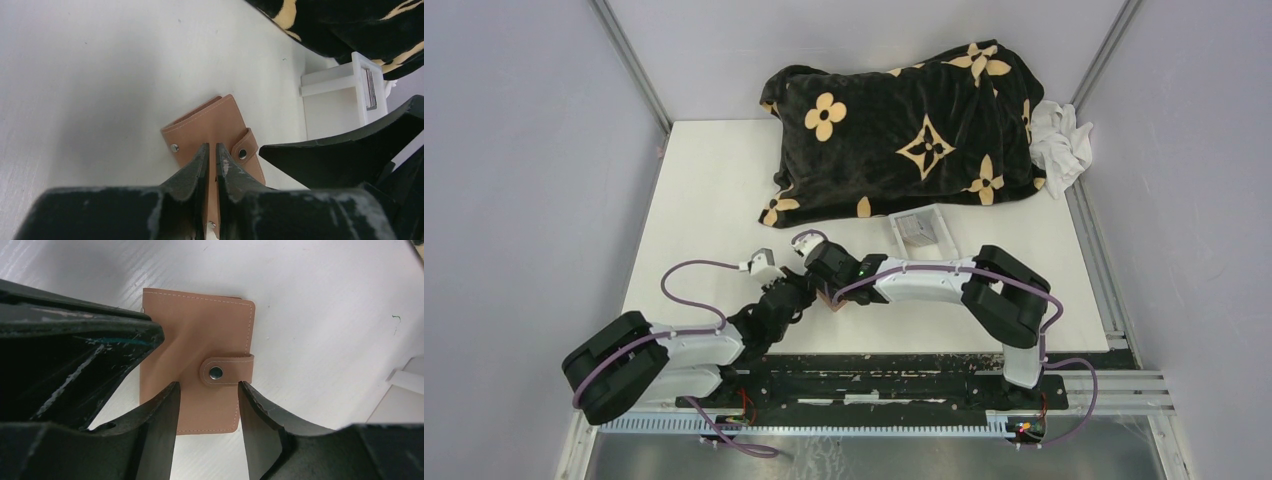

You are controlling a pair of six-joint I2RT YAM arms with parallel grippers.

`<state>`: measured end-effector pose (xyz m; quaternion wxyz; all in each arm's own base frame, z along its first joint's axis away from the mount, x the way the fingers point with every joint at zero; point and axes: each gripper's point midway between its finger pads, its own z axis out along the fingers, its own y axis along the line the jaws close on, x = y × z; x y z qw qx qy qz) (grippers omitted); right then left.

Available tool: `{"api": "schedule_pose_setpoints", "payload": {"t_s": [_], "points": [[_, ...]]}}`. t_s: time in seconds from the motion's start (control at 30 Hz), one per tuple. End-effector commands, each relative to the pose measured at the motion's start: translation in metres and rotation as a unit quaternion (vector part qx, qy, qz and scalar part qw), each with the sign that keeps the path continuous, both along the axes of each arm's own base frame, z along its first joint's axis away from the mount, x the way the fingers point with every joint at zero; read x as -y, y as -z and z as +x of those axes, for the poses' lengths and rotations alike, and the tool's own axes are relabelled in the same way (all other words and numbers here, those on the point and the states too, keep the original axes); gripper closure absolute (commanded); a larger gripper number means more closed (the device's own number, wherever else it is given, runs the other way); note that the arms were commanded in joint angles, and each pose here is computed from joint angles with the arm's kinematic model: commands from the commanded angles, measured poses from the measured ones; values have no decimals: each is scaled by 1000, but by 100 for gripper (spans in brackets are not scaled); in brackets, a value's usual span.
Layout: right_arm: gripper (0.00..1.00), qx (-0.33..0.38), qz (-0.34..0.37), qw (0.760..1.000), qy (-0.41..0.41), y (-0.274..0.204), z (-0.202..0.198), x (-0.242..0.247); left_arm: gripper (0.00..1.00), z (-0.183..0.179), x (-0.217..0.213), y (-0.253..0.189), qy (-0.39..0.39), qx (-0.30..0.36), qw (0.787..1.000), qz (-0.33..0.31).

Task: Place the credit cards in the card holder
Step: Open the card holder at the center of the board.

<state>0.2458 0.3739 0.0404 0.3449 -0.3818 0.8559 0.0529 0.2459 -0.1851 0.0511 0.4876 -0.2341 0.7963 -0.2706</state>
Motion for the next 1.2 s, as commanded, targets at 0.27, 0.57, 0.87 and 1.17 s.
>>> {"api": "schedule_pose_setpoints", "payload": {"t_s": [0.27,0.57,0.87,1.17], "points": [[47,11,26,1000,-5,-9,20,-13,65,-13,-4,3,-7,-44,999,0],[46,17,11,1000,-15,-10,24,-13,63,-15,-3,15,-17,-77,997,13],[42,7,-4,1000,-25,-4,27,-10,60,-8,0,23,-37,-92,995,28],[37,-7,-17,999,-37,2,37,-8,60,-1,0,36,-50,-105,992,57]]}}
